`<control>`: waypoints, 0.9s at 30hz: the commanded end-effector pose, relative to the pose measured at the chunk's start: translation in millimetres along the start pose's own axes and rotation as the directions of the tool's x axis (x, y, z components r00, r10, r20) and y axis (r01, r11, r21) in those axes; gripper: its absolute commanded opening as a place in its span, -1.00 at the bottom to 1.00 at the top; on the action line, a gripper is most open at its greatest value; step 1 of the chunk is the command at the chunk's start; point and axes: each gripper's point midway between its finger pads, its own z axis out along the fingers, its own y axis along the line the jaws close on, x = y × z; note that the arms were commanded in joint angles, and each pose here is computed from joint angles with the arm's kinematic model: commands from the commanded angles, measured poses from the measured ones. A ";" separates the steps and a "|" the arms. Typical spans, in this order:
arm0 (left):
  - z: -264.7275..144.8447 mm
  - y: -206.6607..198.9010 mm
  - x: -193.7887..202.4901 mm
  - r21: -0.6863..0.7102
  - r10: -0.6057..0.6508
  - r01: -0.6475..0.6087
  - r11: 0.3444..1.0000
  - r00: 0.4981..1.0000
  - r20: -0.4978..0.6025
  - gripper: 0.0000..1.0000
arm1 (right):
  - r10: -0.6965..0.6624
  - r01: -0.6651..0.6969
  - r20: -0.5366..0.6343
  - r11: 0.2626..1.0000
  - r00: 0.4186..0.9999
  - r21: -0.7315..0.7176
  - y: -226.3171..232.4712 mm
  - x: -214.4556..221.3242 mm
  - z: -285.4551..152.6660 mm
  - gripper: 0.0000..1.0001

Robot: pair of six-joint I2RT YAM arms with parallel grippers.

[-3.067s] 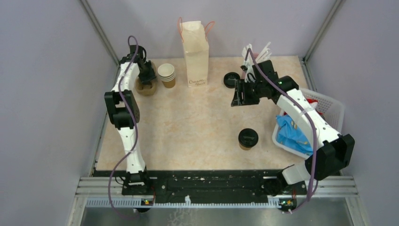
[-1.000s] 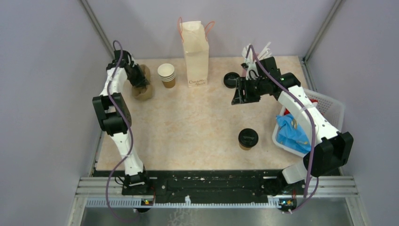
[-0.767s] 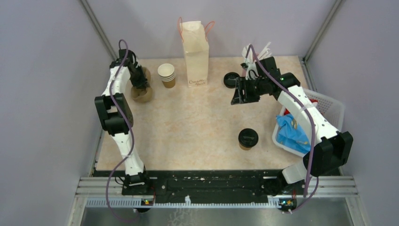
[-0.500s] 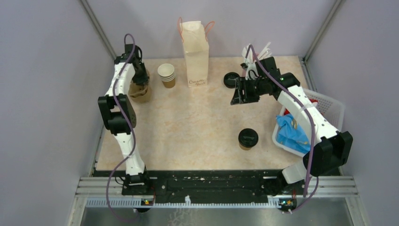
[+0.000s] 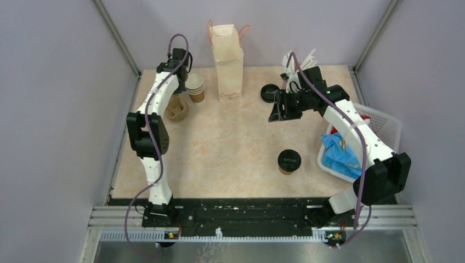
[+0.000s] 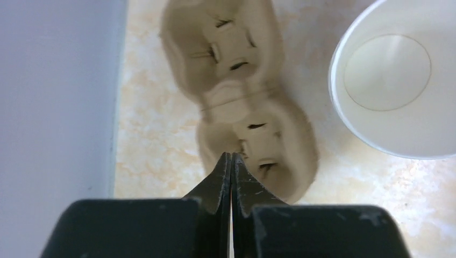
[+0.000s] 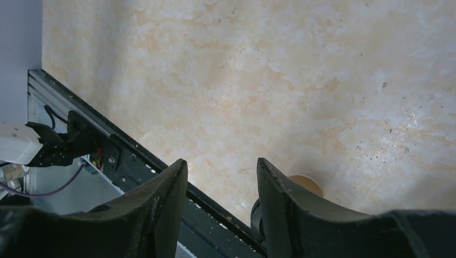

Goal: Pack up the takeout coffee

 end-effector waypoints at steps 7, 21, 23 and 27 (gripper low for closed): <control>-40.6 9.4 -32.9 -0.038 -0.012 0.019 0.999 0.987 0.159 -1.00 | -0.005 0.006 0.035 1.000 0.999 -0.019 4.2 -6.5 -4.8 0.01; -0.3 26.4 23.1 0.162 -0.382 0.422 0.892 0.896 -0.229 -0.31 | -0.007 0.007 0.025 1.000 1.000 -0.027 4.1 -3.9 -2.6 0.01; 5.0 28.8 18.2 0.183 -0.371 0.411 0.893 0.903 -0.215 -0.28 | -0.006 0.006 0.024 1.000 1.000 -0.027 3.7 -3.8 -2.0 0.01; 18.3 26.9 20.0 0.180 -0.332 0.373 0.910 0.917 -0.220 -0.19 | -0.008 0.009 0.021 1.000 1.000 -0.030 4.0 -3.4 -1.4 0.01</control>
